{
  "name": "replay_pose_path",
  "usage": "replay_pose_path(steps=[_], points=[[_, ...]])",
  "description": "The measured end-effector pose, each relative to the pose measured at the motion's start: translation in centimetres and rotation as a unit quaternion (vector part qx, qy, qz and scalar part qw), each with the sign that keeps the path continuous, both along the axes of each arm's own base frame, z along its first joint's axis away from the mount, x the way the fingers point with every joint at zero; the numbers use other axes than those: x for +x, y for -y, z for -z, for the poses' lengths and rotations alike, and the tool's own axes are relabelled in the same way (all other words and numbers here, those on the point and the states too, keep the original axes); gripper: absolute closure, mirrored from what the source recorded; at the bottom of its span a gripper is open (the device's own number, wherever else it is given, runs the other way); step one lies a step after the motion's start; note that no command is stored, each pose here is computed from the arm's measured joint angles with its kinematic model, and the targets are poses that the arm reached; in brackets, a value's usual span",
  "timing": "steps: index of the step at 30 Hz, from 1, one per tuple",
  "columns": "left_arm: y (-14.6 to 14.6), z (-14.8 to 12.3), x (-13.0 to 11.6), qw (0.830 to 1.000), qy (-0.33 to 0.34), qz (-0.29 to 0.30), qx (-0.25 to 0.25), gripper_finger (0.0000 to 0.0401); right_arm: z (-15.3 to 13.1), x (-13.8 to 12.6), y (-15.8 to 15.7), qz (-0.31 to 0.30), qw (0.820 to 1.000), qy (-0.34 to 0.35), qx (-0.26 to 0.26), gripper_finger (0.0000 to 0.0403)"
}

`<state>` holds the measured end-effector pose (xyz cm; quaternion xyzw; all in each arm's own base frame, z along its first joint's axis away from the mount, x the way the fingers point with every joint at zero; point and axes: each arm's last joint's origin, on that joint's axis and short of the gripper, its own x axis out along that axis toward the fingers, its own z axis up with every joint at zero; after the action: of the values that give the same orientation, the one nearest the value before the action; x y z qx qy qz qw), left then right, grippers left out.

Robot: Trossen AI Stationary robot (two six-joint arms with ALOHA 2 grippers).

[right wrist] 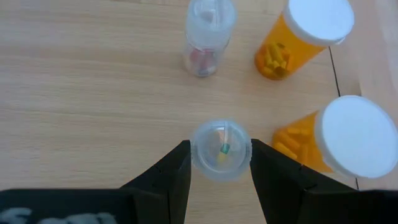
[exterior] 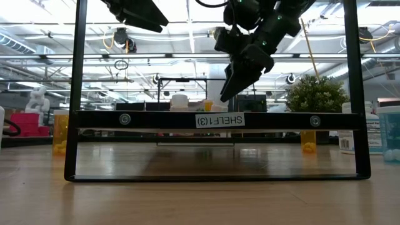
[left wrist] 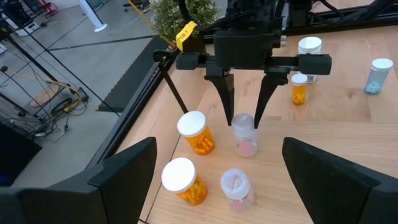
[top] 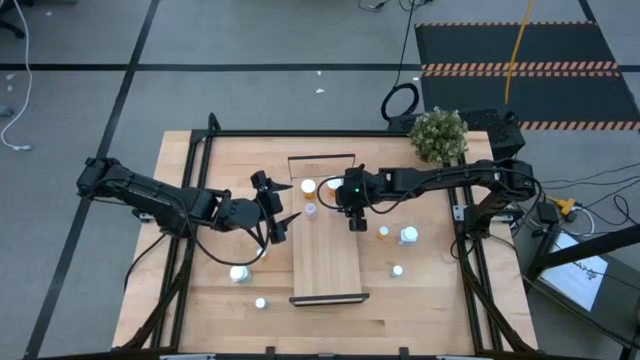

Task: Pick and place medicine bottles onto shelf by color
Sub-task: Put the transparent medicine bottle on the shelf, then put the left small orange medicine bottle on the shelf

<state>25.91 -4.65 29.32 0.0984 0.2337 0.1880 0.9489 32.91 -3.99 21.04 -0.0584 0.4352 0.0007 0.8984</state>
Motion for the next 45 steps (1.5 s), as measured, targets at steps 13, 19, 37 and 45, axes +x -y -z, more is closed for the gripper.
replay_pose_path(steps=[13, 19, 37, 45], points=[[0.0, 0.0, 0.0, 1.000, 0.000, 0.000, 0.000, 0.0052, 0.0, 0.1, 0.0, 0.000, 1.000, 0.004, 0.000, 0.0258], [0.0, 0.0, 0.0, 1.000, 0.000, 0.000, 0.000, 0.0052, -0.1, 0.1, 0.0, 0.003, 1.000, 0.006, 0.001, 0.0234], [0.0, 0.0, 0.0, 1.000, -0.001, 0.000, 0.001, 0.0052, -1.0, 0.1, -0.3, 0.001, 0.999, 0.036, 0.001, 0.0208], [0.1, 0.0, 0.0, 1.000, -0.002, 0.001, -0.001, 0.0052, -4.2, -1.1, -2.8, 0.016, 0.996, 0.088, 0.011, 0.0202]])
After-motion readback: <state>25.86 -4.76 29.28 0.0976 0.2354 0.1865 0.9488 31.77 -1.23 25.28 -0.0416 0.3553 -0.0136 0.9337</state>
